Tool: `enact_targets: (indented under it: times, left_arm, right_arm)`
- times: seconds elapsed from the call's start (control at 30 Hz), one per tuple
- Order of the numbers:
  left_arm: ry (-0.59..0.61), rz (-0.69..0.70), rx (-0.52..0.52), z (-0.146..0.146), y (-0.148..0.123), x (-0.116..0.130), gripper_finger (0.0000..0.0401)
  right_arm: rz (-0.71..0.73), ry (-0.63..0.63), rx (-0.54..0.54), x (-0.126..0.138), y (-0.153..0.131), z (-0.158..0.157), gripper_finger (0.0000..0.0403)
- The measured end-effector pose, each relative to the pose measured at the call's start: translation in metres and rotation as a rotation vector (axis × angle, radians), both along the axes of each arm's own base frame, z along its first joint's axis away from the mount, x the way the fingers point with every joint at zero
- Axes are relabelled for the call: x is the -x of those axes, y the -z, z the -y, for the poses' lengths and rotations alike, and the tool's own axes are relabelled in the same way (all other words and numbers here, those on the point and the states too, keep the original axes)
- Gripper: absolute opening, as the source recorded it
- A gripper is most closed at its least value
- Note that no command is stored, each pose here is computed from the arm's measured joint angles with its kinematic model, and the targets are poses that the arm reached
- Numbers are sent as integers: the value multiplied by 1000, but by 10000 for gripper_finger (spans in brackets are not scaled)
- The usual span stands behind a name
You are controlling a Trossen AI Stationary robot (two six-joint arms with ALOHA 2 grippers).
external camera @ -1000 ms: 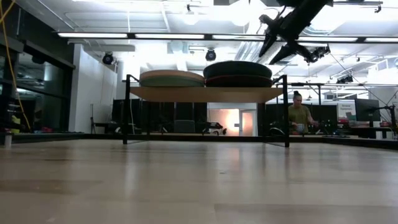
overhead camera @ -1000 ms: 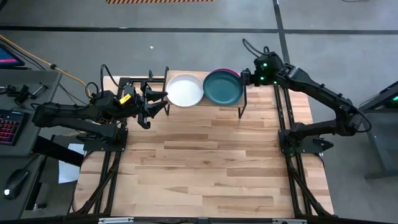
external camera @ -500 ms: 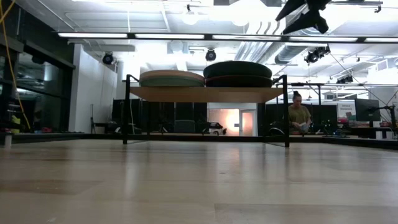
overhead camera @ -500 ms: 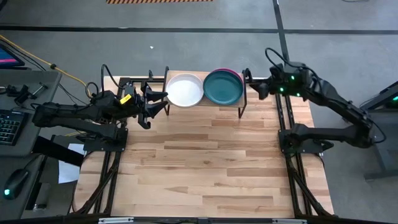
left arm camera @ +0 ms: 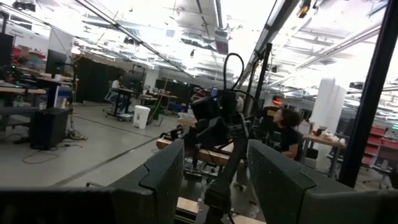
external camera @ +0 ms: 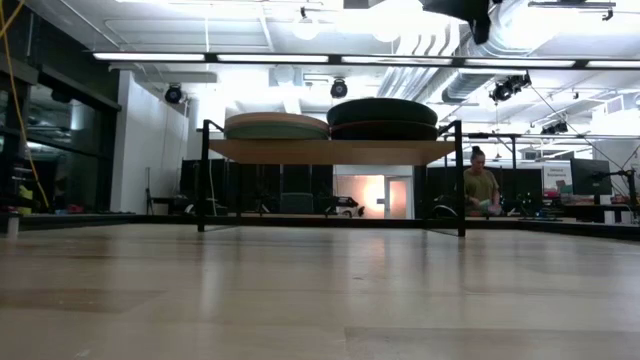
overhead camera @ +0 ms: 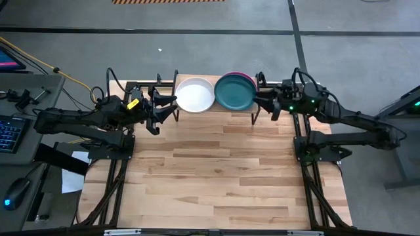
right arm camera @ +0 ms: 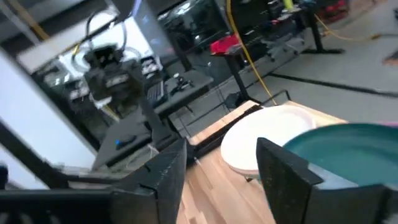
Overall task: Place and stack plates onto a shelf
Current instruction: Return to Home Position
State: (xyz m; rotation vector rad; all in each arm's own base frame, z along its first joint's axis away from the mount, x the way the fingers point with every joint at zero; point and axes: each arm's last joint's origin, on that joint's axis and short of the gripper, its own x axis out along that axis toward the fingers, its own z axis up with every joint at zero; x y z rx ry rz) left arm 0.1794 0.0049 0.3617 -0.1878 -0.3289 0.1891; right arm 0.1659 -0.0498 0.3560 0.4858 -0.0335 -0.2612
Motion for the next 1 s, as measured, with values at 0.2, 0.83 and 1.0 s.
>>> enact_targets:
  times: [0.2, 0.83, 1.0]
  left_arm:
    - [0, 1, 1, 0, 0, 0, 168]
    - [87, -29, -6, 2, 88, 49, 2]
    - [102, 4, 42, 2, 118, 66, 1]
  right_arm:
    - [-25, -77, 143, -7, -6, -11, 101]
    - [-37, -185, 245, -9, -6, -22, 2]
    - [-24, -216, 189, -9, -6, -23, 2]
